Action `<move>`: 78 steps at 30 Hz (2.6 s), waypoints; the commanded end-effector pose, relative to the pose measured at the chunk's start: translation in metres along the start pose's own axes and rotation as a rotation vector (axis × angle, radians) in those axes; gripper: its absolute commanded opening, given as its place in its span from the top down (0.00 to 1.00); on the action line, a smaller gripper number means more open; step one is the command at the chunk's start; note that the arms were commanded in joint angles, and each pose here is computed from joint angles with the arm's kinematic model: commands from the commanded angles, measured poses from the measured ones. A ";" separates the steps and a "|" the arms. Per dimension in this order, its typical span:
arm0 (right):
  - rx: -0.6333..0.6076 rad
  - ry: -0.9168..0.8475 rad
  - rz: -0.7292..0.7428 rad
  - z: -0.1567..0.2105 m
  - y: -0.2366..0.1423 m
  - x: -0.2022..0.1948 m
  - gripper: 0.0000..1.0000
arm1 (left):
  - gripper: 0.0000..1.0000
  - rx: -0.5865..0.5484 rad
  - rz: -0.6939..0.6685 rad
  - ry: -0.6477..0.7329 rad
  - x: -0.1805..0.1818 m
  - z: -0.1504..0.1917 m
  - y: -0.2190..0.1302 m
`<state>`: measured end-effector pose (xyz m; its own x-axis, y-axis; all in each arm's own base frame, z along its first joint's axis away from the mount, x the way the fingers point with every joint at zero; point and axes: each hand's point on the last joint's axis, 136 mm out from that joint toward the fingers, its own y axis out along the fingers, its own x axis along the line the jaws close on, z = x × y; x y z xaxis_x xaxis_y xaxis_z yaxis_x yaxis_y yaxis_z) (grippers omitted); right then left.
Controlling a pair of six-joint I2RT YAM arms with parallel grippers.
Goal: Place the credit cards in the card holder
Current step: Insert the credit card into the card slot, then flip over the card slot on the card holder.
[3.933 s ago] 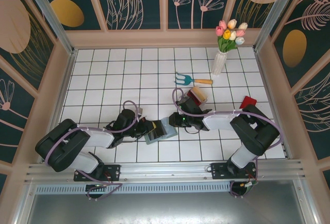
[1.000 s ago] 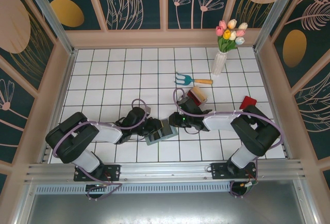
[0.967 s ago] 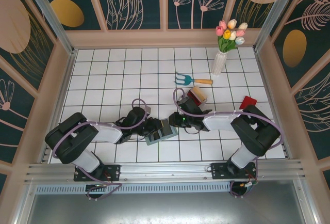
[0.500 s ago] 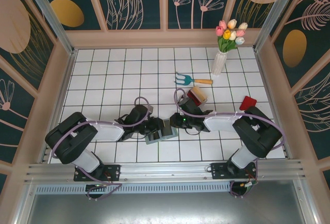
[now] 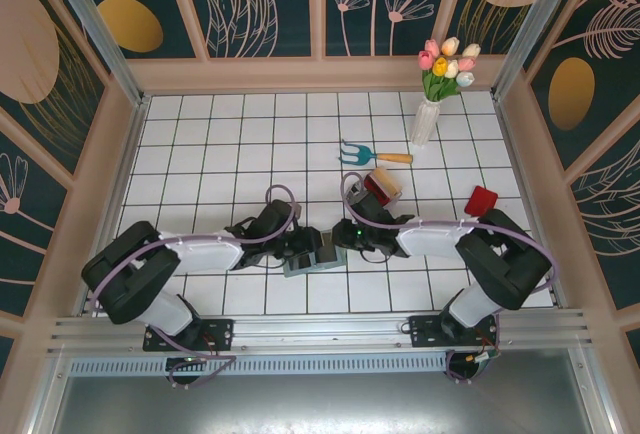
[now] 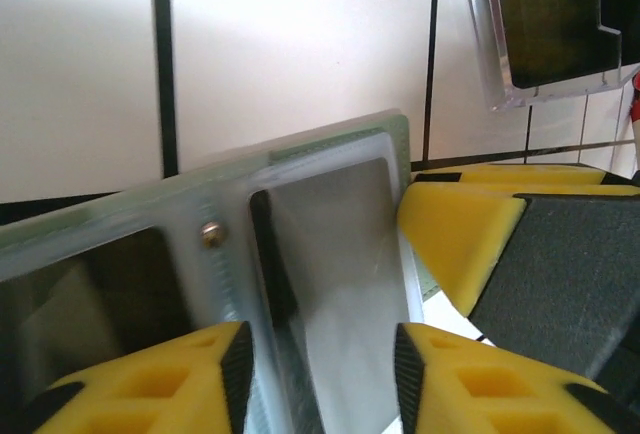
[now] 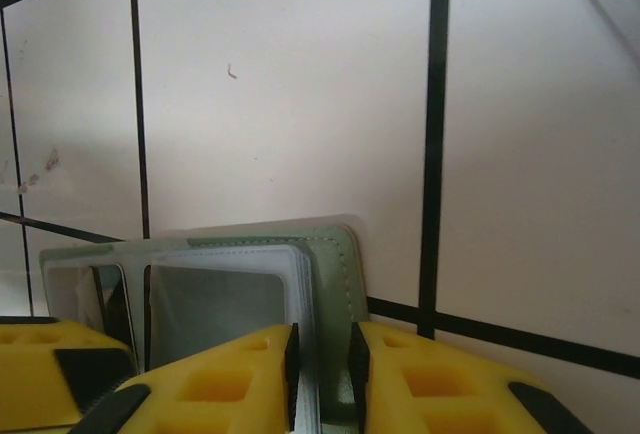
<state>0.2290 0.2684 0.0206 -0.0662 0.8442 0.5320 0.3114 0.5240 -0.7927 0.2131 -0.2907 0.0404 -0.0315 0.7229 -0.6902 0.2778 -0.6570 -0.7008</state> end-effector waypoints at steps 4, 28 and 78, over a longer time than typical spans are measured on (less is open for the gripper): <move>0.022 0.031 0.142 0.015 -0.010 -0.034 0.69 | 0.47 -0.113 -0.088 0.035 0.013 -0.009 -0.037; 0.075 -0.076 -0.021 0.020 -0.014 0.021 0.79 | 0.34 -0.088 -0.063 -0.052 0.049 -0.017 -0.029; 0.093 -0.018 0.165 0.033 0.005 -0.030 0.82 | 0.76 -0.043 0.276 -0.015 -0.016 -0.013 -0.038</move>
<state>0.2145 0.2829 0.0260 -0.1162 0.8419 0.5269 0.2756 0.5370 -0.7973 0.2181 -0.2692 0.0694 -0.0014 0.5554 -0.8316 0.3218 -0.7871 -0.5263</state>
